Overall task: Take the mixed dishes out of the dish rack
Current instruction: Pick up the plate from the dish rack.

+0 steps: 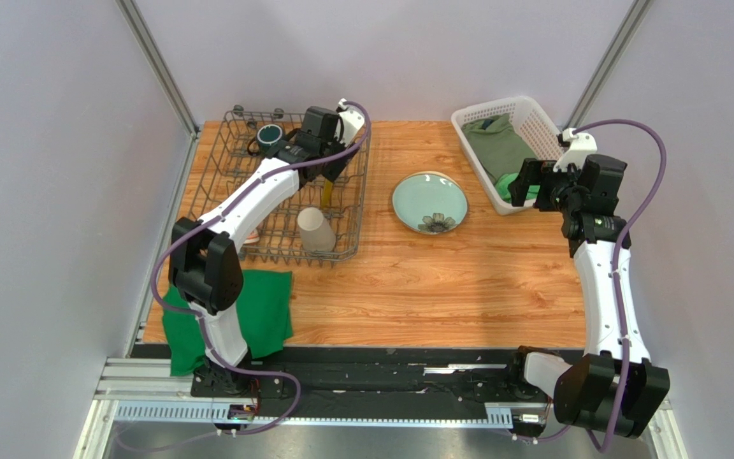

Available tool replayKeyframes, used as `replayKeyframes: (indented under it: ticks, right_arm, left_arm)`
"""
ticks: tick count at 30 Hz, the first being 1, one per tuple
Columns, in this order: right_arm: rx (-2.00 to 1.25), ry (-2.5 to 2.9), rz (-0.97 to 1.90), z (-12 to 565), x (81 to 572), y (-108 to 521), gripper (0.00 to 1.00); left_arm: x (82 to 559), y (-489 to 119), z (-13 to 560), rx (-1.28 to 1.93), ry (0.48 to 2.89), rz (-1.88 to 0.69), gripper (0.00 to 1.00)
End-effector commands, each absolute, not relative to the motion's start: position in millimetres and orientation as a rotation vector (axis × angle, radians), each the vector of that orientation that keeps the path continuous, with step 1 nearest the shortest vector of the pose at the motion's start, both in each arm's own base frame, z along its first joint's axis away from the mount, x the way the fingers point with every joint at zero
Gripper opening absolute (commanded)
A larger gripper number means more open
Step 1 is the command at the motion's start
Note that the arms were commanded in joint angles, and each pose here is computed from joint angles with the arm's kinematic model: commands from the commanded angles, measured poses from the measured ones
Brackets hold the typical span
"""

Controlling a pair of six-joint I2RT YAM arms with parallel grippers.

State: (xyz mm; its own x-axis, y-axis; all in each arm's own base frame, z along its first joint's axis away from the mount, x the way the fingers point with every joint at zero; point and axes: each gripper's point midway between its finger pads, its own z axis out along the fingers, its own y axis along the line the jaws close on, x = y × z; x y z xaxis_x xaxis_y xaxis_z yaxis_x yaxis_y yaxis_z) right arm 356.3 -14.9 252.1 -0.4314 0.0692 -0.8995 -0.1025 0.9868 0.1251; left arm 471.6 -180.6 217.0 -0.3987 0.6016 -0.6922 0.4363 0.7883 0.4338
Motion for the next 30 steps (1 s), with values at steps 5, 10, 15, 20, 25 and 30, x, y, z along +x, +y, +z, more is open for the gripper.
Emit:
replayKeyframes:
  ticks: [5, 10, 15, 20, 25, 30]
  right_arm:
    - [-0.036, 1.982, 0.190, 260.2, 359.0, -15.2, 0.99]
    - [-0.034, 1.982, 0.187, 260.4, 358.7, -15.7, 0.99]
    - [-0.031, 1.983, 0.181, 260.4, 359.1, -17.1, 0.99]
    - [-0.032, 1.986, 0.178, 259.3, 359.5, -17.6, 0.99]
    - [-0.033, 1.992, 0.178, 257.4, 360.0, -17.5, 0.99]
    - [-0.032, 1.995, 0.177, 256.6, 360.0, -18.1, 0.99]
  left_arm:
    - [475.2, -188.0, 196.6, 0.705, 2.136, 0.074, 0.74]
    - [480.9, -186.6, 178.1, 0.709, 2.173, 0.064, 0.69]
    - [488.3, -189.7, 159.5, 0.719, 2.211, 0.028, 0.59]
    - [496.5, -188.6, 146.2, 0.705, 2.240, 0.016, 0.45]
    - [500.5, -185.7, 144.3, 0.682, 2.242, 0.008, 0.32]
    - [500.1, -182.8, 145.9, 0.616, 2.264, -0.063, 0.23]
